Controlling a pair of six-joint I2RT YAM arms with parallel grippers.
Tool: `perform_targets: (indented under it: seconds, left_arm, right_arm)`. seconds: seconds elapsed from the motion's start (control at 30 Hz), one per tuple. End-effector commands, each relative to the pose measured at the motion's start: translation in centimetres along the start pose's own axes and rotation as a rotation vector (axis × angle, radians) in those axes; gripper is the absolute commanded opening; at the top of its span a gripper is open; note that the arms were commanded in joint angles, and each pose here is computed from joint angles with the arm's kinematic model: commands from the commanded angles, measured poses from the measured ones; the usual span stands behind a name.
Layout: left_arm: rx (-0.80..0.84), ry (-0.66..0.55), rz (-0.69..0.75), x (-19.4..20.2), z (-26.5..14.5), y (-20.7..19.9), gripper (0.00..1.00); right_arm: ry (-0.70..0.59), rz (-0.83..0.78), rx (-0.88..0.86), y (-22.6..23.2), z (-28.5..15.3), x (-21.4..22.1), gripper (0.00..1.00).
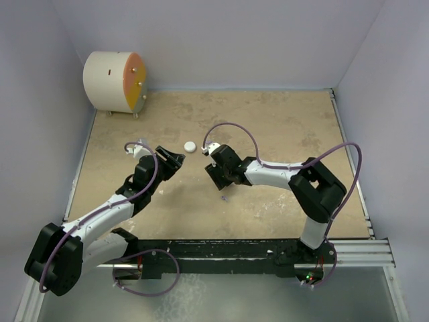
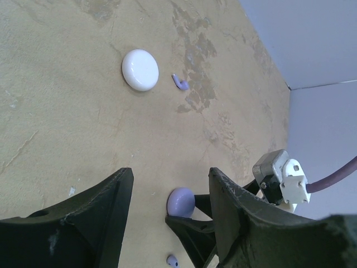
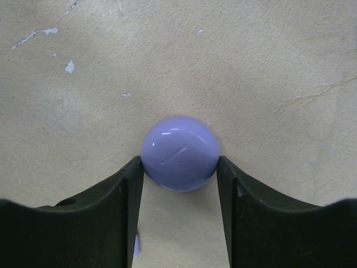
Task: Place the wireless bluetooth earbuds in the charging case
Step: Pick up the charging case at the center of the board.
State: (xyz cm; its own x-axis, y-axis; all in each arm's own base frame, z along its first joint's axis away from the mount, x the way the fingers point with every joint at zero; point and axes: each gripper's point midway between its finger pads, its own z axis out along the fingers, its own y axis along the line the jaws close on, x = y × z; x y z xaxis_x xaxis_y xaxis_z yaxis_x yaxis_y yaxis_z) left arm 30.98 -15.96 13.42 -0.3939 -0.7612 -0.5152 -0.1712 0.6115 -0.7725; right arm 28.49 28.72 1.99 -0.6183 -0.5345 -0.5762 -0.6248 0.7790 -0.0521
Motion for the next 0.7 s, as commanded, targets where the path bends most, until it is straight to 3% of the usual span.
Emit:
perform_targets:
  seconds: [0.0, 0.2, 0.33, 0.67]
  left_arm:
    - [0.053, -0.024, -0.016, -0.6, 0.0, -1.5, 0.55]
    - [0.063, -0.014, -0.022, -0.4, 0.0, -1.6, 0.55]
    - [0.101, 0.008, -0.065, 0.3, 0.1, -2.0, 0.55]
    - [0.23, -0.089, -0.307, 0.1, -1.0, -0.3, 0.53]
  right_arm:
    - [0.012, -0.021, -0.041, 0.9, 0.5, -0.1, 0.52]
    - [0.006, -0.01, -0.064, 1.5, 1.3, -0.4, 0.39]
    - [-0.09, 0.032, -0.086, 2.1, 1.2, -2.9, 0.3]
    - [-0.346, 0.131, -0.255, 5.1, 0.1, -8.4, 0.26]
